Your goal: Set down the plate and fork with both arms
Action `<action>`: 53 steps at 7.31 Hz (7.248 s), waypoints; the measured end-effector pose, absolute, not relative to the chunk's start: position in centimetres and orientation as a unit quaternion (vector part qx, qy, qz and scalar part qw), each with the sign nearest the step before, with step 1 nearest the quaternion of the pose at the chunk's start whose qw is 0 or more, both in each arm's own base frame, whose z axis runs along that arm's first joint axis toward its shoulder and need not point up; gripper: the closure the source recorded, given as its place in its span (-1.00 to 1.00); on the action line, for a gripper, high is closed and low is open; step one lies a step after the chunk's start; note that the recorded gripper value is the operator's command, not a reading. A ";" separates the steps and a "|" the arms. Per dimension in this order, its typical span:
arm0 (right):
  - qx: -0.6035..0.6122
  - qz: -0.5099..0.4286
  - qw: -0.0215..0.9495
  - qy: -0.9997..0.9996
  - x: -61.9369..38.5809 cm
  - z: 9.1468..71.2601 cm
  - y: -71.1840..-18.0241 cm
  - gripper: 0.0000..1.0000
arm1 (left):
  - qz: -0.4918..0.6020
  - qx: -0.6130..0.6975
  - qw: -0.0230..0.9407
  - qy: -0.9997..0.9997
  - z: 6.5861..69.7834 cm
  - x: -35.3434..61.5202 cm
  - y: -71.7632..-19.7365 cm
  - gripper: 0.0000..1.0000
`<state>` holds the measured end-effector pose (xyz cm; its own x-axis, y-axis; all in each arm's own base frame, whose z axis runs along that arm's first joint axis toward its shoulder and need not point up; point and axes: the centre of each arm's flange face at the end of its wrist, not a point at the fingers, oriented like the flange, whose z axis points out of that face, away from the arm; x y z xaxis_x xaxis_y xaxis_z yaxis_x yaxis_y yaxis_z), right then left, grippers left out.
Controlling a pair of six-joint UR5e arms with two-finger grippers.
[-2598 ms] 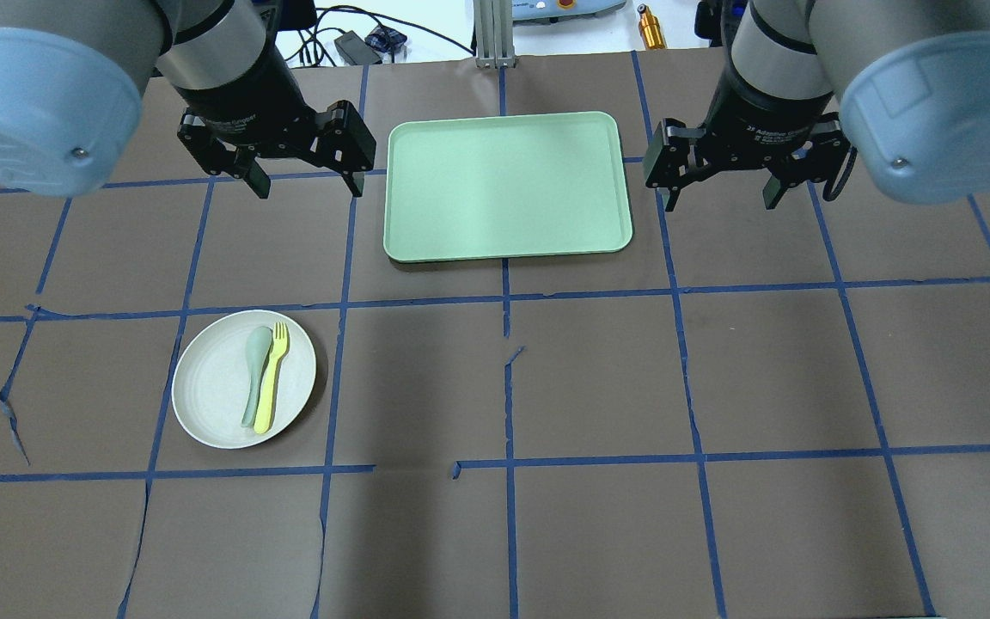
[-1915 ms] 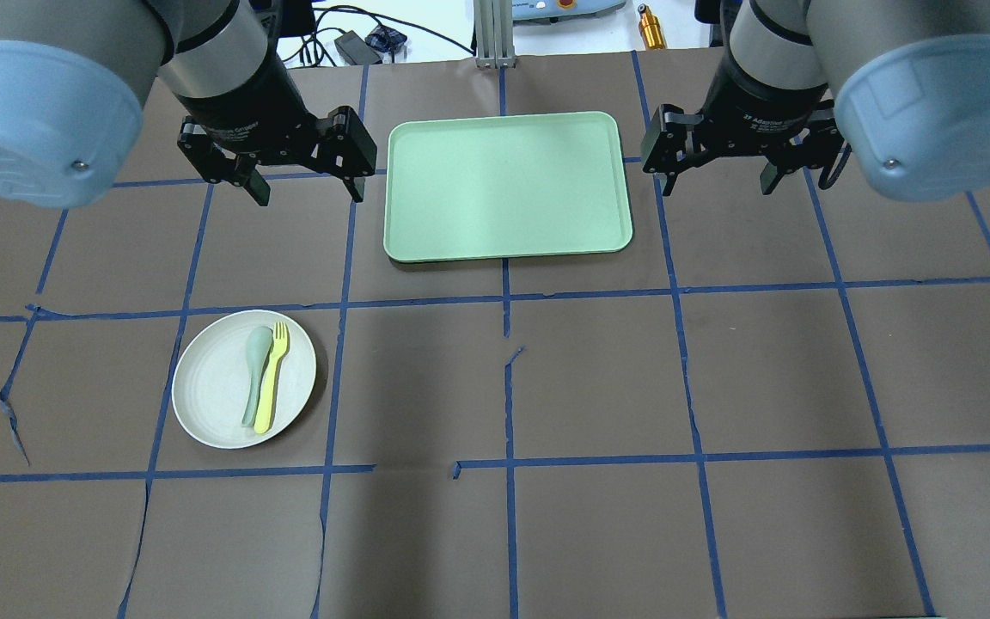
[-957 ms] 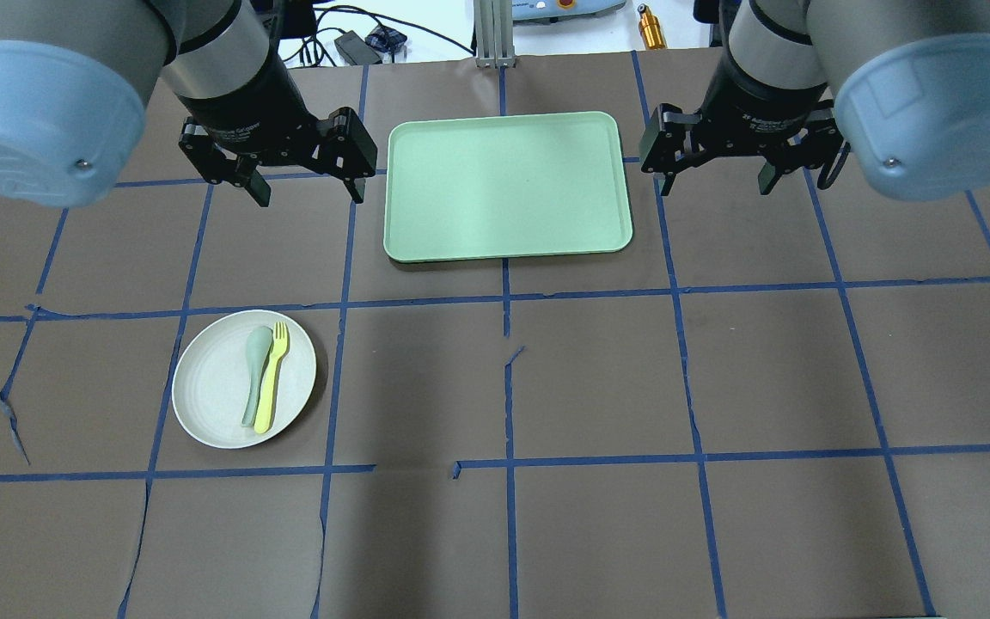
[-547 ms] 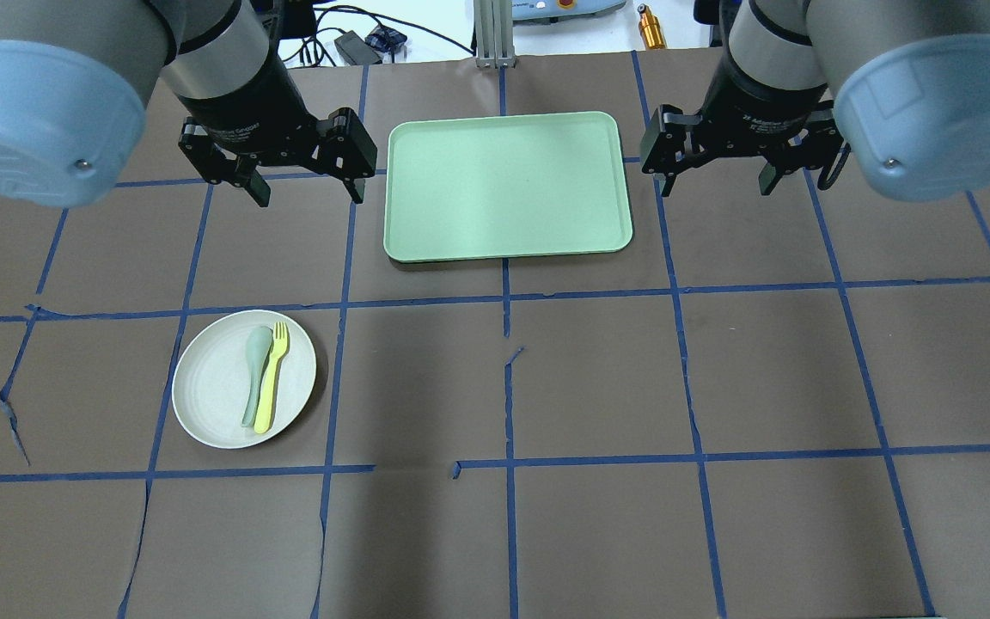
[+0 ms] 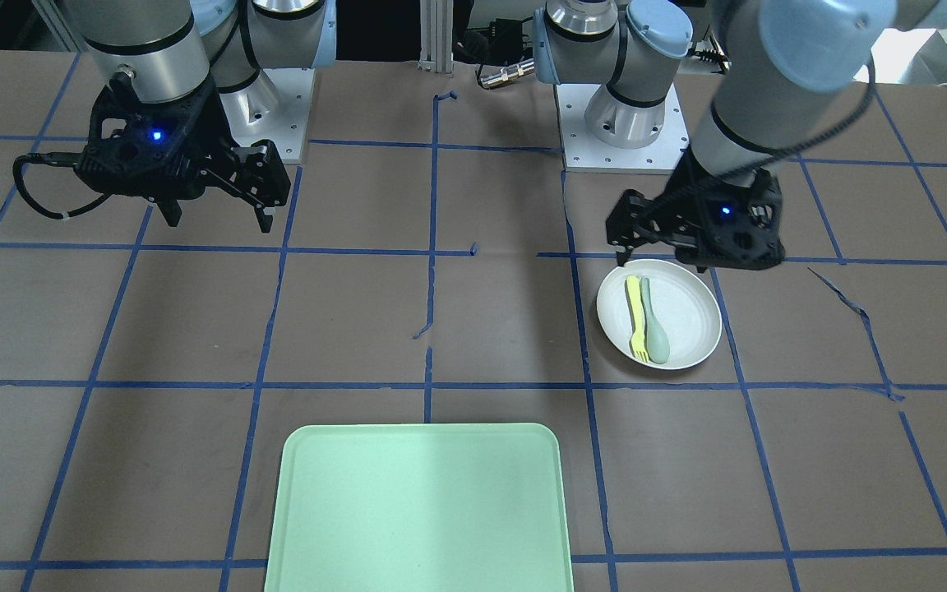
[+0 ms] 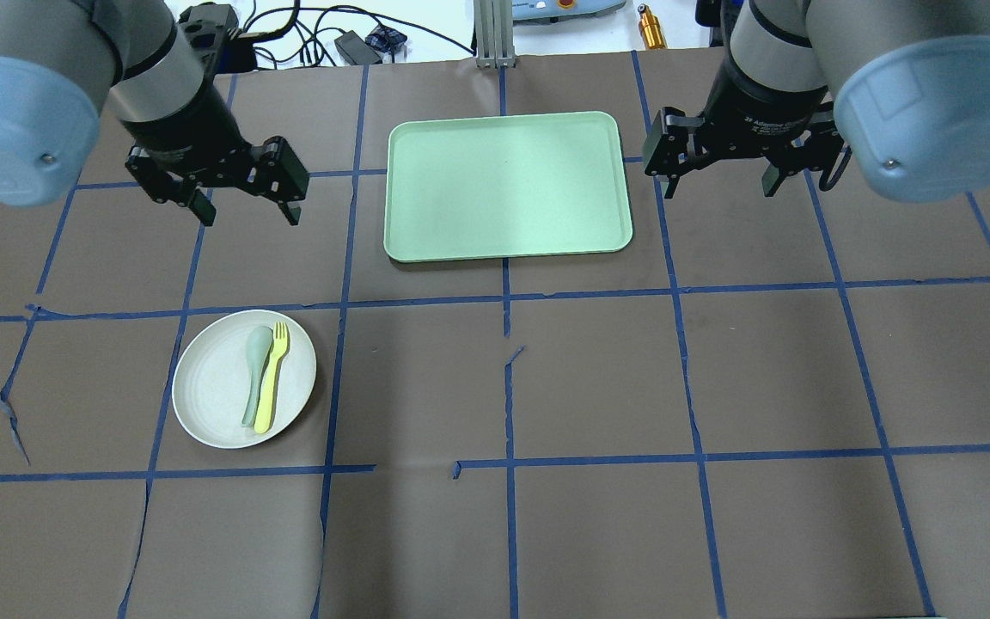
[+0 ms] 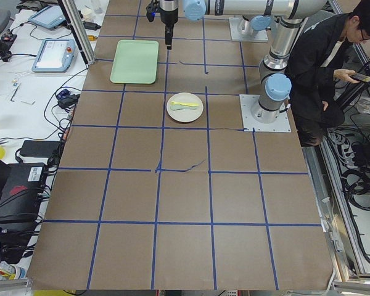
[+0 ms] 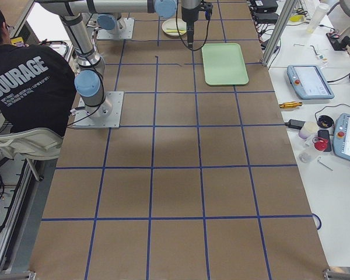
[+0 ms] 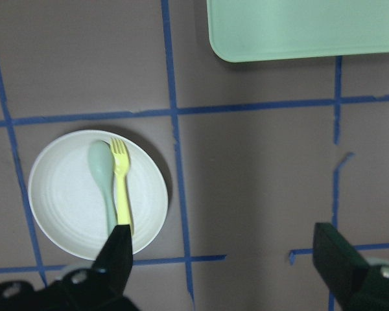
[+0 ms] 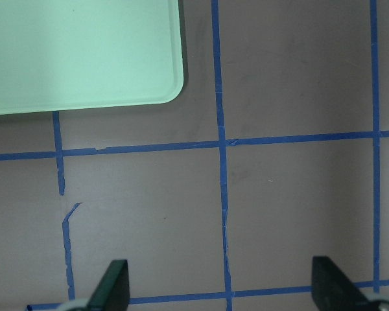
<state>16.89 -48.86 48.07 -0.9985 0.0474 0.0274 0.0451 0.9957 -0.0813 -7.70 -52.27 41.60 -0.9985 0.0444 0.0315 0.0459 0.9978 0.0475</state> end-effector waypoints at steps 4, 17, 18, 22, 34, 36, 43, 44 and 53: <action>-0.023 0.038 0.015 -0.999 16.9 47.8 -48.8 -1.00 | 0.008 -0.036 0.016 -0.999 23.1 7.6 -46.4 -0.31; -0.022 0.039 0.015 -0.999 17.0 47.9 -48.9 -1.00 | 0.010 -0.003 0.232 -0.973 27.1 -5.6 -64.5 1.00; -0.022 0.039 0.015 -0.999 17.0 47.9 -48.8 -1.00 | 0.014 -0.003 0.237 -0.972 26.5 -10.5 -68.8 1.00; -0.022 0.038 0.015 -0.999 17.0 47.8 -48.8 -1.00 | 0.016 -0.011 0.216 -0.976 19.7 -21.5 -74.7 1.00; -0.021 0.037 0.015 -0.999 16.9 47.6 -48.8 -1.00 | -0.004 0.000 -0.003 -1.000 46.1 -16.7 -51.9 -1.00; -0.022 0.036 0.014 -0.999 17.0 47.5 -48.8 -1.00 | -0.011 -0.001 0.006 -1.000 47.7 -16.7 -47.7 -1.00; -0.003 0.028 -0.005 -1.000 27.6 36.8 -69.0 -0.85 | -0.025 -0.001 0.010 -1.000 46.6 -16.7 -46.5 -1.00; -0.019 0.033 -0.024 -0.999 29.6 33.1 -71.1 -0.71 | -0.027 -0.002 0.009 -1.000 46.3 -16.7 -46.5 -1.00; -0.033 0.034 -0.003 -0.999 31.6 21.8 -73.3 -0.43 | -0.015 -0.002 0.010 -1.000 44.2 -16.7 -47.2 -1.00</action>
